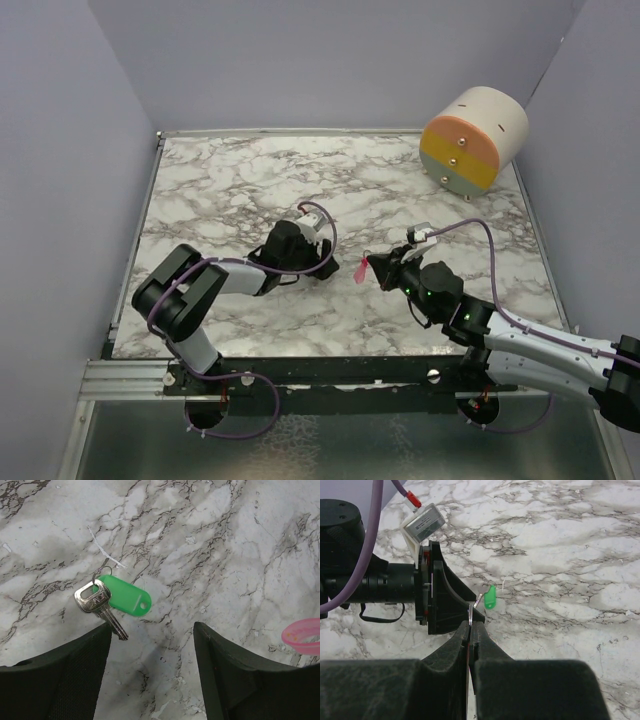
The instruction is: Put the keys on the keyring
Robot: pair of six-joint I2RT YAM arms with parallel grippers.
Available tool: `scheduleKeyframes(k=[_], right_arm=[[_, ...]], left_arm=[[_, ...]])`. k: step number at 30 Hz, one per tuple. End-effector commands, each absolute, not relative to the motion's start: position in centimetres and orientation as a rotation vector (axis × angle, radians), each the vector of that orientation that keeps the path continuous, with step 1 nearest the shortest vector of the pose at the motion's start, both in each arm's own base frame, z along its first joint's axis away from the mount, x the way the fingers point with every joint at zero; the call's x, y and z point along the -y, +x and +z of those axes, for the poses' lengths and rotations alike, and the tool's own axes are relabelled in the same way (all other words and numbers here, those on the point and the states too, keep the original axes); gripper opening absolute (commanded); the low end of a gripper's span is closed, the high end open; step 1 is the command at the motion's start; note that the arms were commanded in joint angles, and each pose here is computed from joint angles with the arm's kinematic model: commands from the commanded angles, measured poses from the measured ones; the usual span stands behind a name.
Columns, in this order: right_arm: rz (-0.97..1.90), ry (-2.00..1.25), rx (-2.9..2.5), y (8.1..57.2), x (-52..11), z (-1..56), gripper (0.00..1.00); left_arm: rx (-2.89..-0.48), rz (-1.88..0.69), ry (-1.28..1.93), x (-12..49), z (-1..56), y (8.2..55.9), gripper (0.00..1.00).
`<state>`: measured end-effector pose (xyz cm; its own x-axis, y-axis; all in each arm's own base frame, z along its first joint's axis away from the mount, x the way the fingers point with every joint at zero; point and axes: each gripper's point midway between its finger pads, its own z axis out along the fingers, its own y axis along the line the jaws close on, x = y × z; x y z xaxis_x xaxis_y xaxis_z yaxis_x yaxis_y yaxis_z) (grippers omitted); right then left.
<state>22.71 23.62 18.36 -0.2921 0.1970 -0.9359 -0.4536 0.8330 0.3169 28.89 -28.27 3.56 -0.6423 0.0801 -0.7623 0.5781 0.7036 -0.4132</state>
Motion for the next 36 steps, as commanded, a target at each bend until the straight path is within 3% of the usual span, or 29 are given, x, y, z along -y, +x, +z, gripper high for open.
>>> scheduleKeyframes(k=[1,13,17,20,36], right_arm=[[0.623,-0.186,-1.753,22.8,-23.3,18.5,0.01],[0.626,-0.186,-1.749,22.8,-23.3,18.8,0.01],[0.627,-0.189,-1.749,22.8,-23.3,18.9,0.01],[0.623,-0.191,-1.753,22.8,-23.3,18.7,0.01],[0.613,-0.192,-1.757,22.9,-23.3,18.7,0.01]], left_arm=[[-2.116,-0.810,0.455,27.9,5.0,29.6,0.69],[-1.953,-0.611,0.340,25.0,10.2,32.6,0.61],[-1.958,-0.611,0.418,26.0,9.5,33.2,0.47],[-1.969,-0.612,0.463,26.6,8.5,33.5,0.43],[-1.972,-0.544,0.563,26.9,6.0,34.6,0.40]])
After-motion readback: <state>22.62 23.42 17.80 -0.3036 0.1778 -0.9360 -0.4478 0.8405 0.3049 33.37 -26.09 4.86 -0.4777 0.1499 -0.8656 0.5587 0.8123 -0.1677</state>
